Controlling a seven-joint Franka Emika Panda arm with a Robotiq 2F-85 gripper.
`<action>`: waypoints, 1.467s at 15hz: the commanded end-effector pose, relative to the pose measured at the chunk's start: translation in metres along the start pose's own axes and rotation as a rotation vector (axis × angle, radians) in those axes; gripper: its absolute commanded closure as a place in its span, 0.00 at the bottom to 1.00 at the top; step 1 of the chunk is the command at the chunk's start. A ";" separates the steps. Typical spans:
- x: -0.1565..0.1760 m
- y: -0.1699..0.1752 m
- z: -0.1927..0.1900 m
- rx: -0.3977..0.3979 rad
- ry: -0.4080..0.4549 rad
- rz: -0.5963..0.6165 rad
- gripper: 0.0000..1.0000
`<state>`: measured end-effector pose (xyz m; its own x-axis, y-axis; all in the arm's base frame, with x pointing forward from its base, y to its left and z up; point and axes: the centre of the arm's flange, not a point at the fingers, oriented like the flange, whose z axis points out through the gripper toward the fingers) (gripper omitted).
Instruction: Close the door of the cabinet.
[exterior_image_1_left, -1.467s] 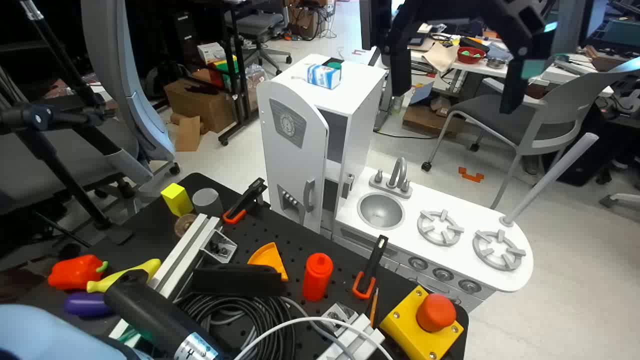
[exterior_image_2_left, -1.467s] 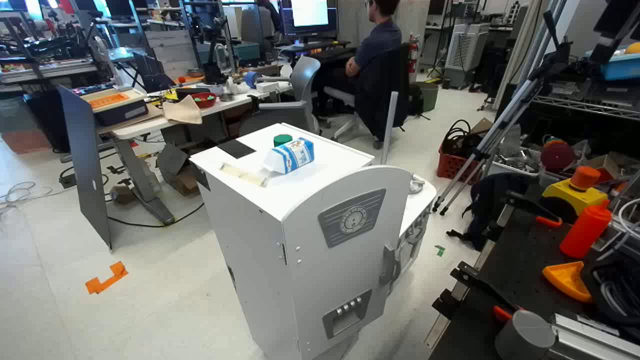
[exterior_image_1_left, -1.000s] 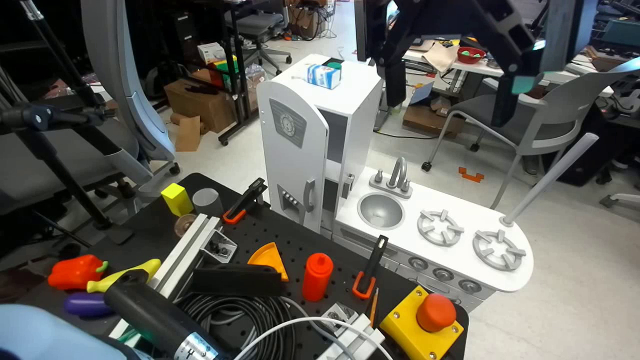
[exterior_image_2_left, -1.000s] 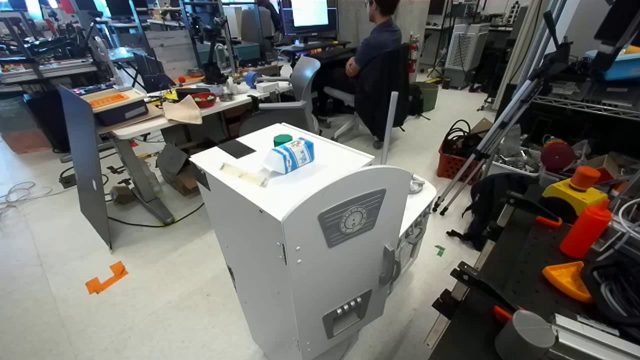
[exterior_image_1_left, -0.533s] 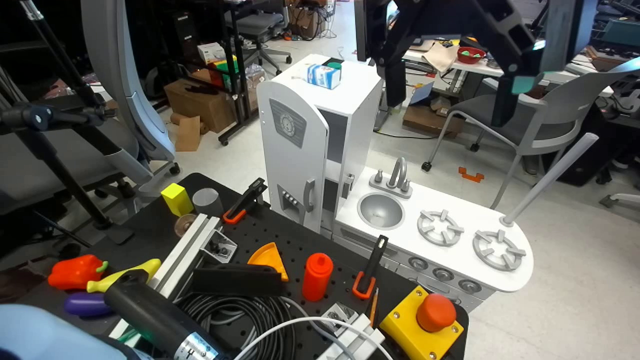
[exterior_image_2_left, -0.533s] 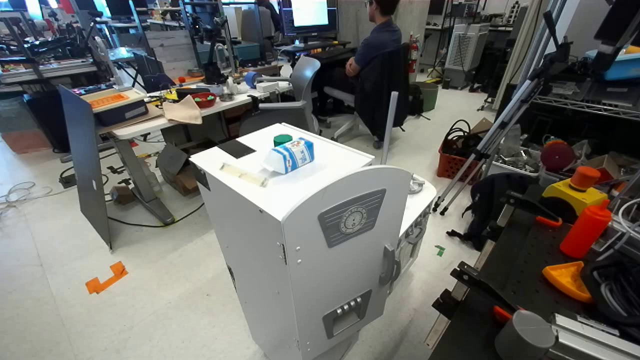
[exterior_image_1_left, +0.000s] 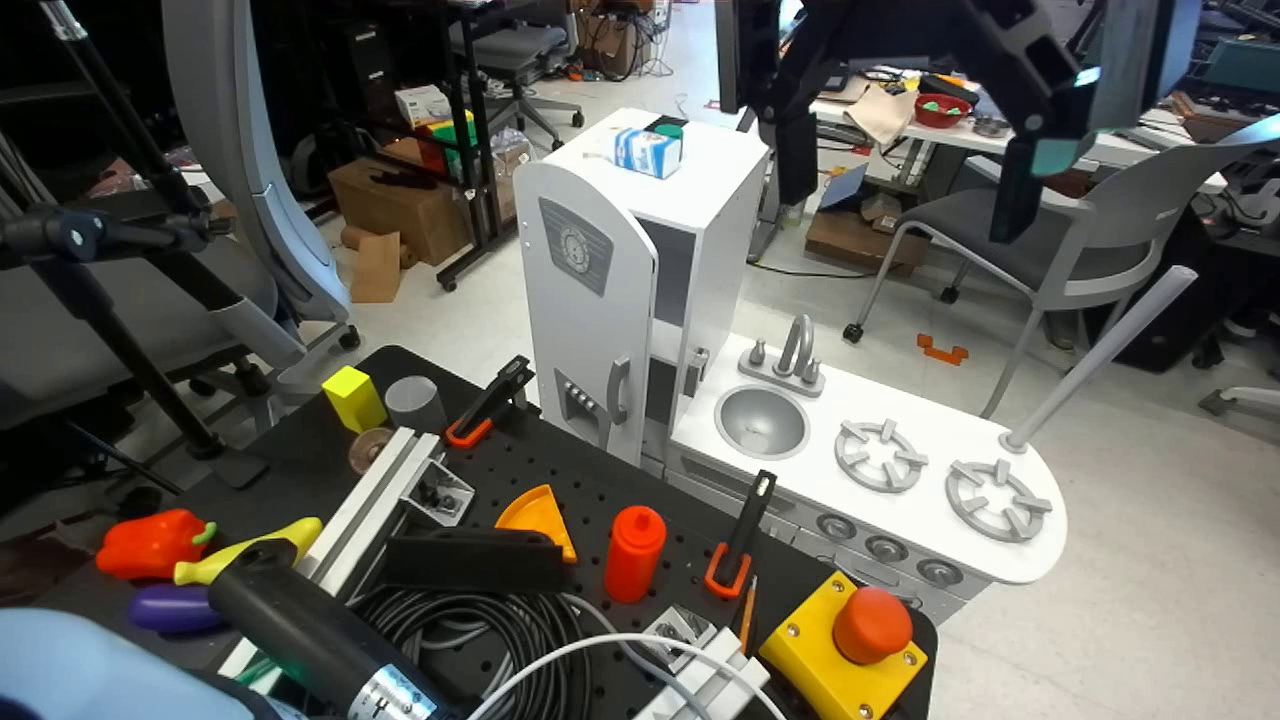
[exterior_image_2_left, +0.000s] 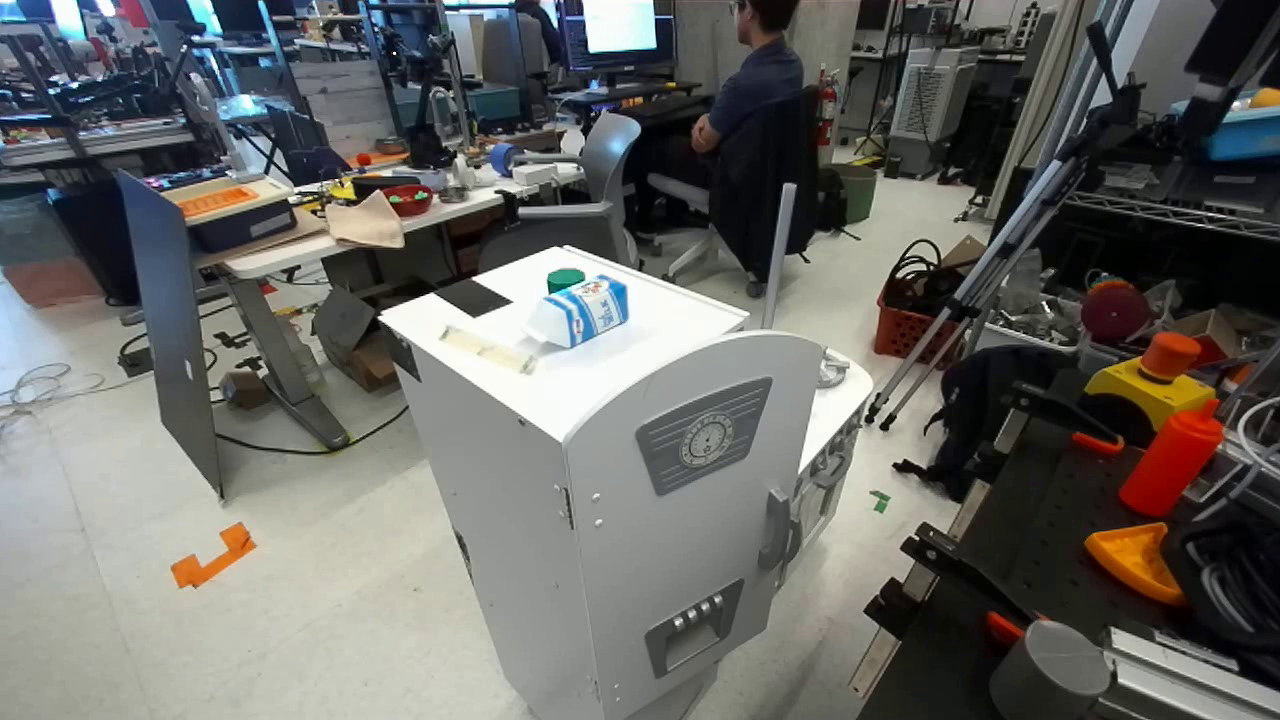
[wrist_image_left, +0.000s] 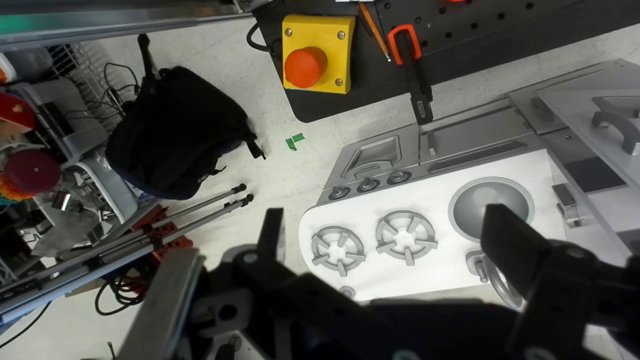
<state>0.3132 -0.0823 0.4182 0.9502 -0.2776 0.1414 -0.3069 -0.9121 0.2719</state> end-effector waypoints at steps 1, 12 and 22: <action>0.003 0.000 0.000 0.000 -0.003 0.002 0.00; 0.007 -0.002 0.004 0.000 -0.020 0.003 0.00; 0.004 -0.025 0.020 -0.021 -0.078 -0.106 0.00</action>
<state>0.3205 -0.0815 0.4107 0.9561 -0.2742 0.1038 -0.2925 -0.9156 0.2758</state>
